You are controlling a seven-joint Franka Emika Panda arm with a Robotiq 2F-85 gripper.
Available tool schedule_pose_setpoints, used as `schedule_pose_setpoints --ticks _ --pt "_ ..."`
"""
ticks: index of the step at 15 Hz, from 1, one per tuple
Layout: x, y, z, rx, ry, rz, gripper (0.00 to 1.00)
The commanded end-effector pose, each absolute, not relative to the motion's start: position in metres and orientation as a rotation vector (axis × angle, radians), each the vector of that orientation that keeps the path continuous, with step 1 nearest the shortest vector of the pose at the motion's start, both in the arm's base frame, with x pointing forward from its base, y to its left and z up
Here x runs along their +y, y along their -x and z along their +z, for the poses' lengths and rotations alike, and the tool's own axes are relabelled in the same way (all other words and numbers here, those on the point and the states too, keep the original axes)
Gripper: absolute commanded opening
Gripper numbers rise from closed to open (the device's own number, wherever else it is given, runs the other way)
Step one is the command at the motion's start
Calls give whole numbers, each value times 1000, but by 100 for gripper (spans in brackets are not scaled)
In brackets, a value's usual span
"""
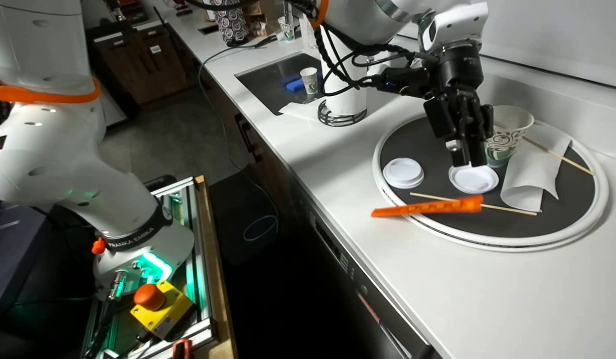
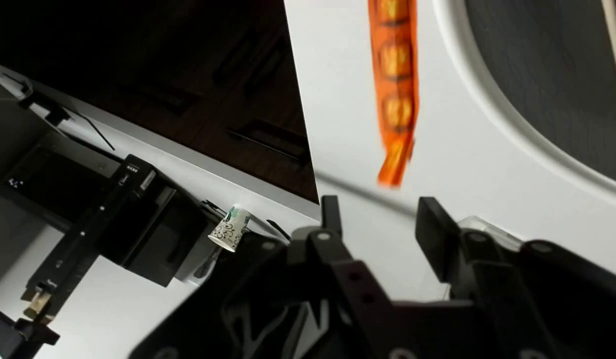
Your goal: Remove the orange object from the paper cup on the tray and put it on the table
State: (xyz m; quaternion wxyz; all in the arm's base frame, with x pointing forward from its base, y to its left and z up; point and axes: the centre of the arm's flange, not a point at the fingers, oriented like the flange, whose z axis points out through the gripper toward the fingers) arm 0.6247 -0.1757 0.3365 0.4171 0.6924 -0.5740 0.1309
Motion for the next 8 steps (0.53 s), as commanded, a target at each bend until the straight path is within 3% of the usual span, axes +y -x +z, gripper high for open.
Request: schedule_pose_setpoints --ticks 1,4,8 --pt "-176 -637 351 -1606 -1642 458 78" --pt "-172 -642 379 -1672 -1592 566 99" --pt "-170 -646 391 -1651 -1616 551 100"
